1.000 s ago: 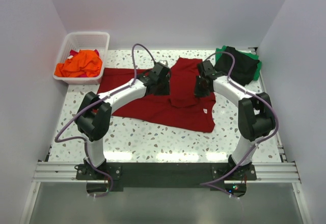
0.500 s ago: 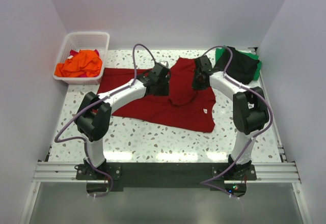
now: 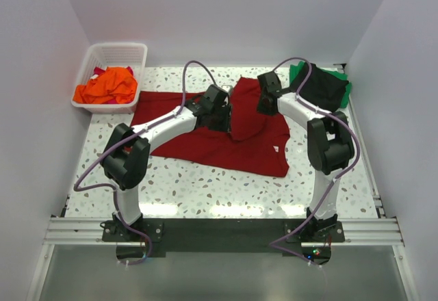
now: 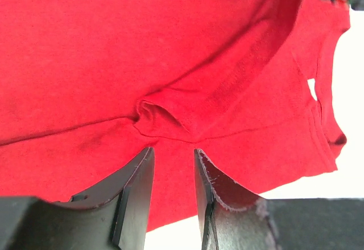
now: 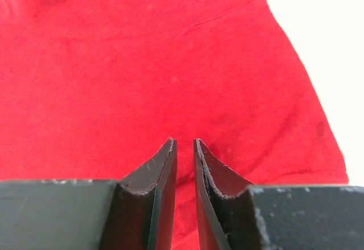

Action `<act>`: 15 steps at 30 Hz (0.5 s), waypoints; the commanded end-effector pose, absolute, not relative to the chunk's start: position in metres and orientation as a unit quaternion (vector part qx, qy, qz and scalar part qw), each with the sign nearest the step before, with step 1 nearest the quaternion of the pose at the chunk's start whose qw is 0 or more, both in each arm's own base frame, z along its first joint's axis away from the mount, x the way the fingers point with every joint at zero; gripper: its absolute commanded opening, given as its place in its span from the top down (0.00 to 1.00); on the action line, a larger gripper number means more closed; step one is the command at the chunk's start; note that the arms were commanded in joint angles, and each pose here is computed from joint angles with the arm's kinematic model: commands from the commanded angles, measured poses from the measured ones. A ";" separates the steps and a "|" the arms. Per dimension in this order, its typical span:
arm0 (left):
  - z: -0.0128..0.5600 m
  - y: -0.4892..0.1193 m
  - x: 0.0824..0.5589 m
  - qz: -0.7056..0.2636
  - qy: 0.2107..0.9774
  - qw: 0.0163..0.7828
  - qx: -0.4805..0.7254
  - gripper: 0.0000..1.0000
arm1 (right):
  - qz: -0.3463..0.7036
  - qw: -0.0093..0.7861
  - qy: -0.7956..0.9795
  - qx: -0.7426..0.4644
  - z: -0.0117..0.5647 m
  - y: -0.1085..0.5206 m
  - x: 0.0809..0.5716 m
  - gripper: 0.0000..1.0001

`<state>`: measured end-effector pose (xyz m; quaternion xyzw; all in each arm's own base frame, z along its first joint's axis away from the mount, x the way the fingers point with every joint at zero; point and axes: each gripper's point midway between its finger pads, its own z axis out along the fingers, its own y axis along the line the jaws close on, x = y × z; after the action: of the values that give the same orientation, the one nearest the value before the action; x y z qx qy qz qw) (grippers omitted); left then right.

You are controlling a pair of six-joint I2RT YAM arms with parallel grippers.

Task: Fold and stack the t-shirts
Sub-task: Fold the tshirt

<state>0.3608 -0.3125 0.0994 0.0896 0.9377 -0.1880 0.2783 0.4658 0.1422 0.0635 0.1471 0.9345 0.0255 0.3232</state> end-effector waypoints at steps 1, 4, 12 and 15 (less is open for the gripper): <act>0.117 -0.333 0.361 -0.229 0.918 0.288 0.144 0.61 | 0.004 0.394 0.901 0.183 0.110 0.127 0.486 0.77; 0.116 -0.342 0.352 -0.248 0.909 0.280 0.184 0.61 | -0.002 0.409 0.893 0.188 0.122 0.123 0.484 0.77; 0.094 -0.339 0.330 -0.223 0.919 0.242 0.217 0.70 | 0.012 0.383 0.913 0.142 0.137 0.126 0.456 0.77; 0.084 -0.335 0.322 -0.218 0.924 0.228 0.214 0.72 | 0.026 0.345 0.932 0.108 0.131 0.134 0.435 0.77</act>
<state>0.3292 -0.3378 0.0874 0.2005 0.9252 -0.2180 0.2373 0.4600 0.1273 0.1137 0.1464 0.9192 0.0084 0.3653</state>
